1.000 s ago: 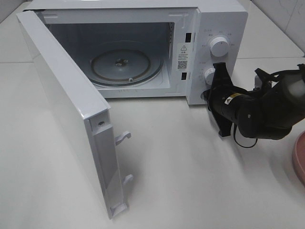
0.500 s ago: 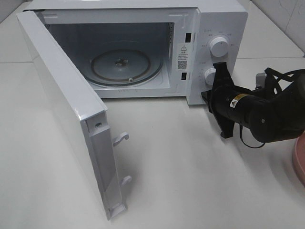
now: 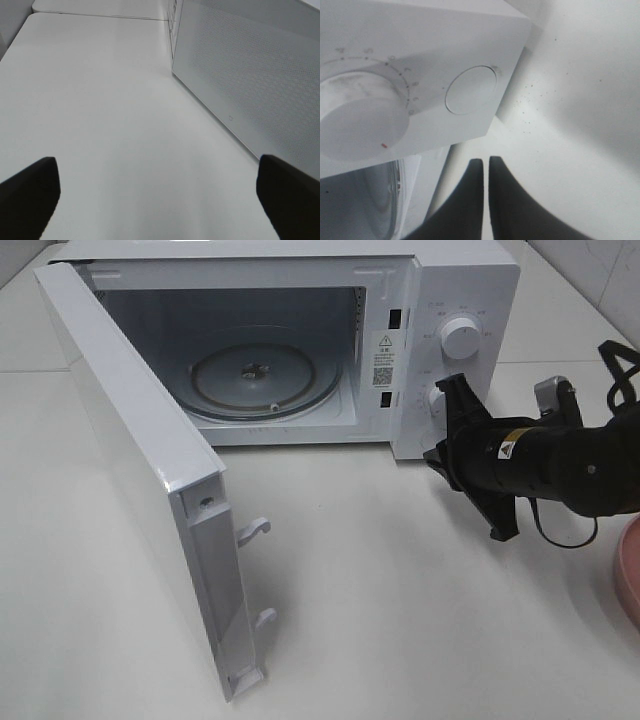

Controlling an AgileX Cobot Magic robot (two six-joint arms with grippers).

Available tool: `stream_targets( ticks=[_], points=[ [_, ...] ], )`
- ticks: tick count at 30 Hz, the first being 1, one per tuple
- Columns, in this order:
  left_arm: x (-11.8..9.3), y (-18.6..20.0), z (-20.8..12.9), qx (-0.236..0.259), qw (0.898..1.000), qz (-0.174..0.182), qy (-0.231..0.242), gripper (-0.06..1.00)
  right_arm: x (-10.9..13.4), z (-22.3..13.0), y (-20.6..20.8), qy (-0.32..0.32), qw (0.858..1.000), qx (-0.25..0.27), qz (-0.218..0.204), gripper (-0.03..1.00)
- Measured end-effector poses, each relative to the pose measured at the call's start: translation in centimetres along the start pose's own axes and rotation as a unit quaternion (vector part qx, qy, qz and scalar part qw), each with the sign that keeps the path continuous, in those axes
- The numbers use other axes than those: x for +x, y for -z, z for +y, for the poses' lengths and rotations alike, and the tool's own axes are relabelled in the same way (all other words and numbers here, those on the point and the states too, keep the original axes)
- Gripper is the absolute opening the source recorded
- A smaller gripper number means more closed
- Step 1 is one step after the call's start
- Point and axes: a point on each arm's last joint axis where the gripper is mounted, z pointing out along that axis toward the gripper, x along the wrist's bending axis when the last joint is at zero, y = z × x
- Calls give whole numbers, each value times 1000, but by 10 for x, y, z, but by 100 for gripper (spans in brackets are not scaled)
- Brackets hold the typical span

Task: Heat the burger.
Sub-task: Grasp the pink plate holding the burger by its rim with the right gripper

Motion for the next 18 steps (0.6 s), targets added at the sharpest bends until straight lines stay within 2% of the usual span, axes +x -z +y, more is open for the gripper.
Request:
stream_targets(
  ticks=[2,3,4,6,7,8,9,10,11,12,13,14,15,16,17,18],
  points=[
    [0,0,0,0,1000,0,0,99,8,1,13,58,998,5,-15,0],
    [0,0,0,0,1000,0,0,99,8,1,13,58,998,5,-15,0],
    [0,0,0,0,1000,0,0,99,11,2,20,98,995,8,-21,0],
    [0,0,0,0,1000,0,0,99,13,2,24,115,993,10,-25,0],
    [0,0,0,0,1000,0,0,99,17,3,33,162,986,15,-31,0],
    [0,0,0,0,1000,0,0,99,17,3,33,162,986,15,-31,0],
    [0,0,0,0,1000,0,0,99,21,4,40,207,977,19,-36,0],
    [0,0,0,0,1000,0,0,99,21,4,40,207,977,19,-36,0],
    [0,0,0,0,1000,0,0,99,22,4,43,233,972,21,-37,1],
    [0,0,0,0,1000,0,0,99,25,5,51,284,957,28,-43,1],
    [0,0,0,0,1000,0,0,99,25,5,51,284,957,28,-43,1],
    [0,0,0,0,1000,0,0,99,27,5,58,330,942,35,-50,1],
    [0,0,0,0,1000,0,0,99,28,5,62,349,935,38,-51,2],
    [0,0,0,0,1000,0,0,99,28,5,62,349,935,38,-51,2],
    [0,0,0,0,1000,0,0,99,29,5,69,391,917,47,-59,2],
    [0,0,0,0,1000,0,0,99,29,5,69,391,917,47,-59,2]
  ],
)
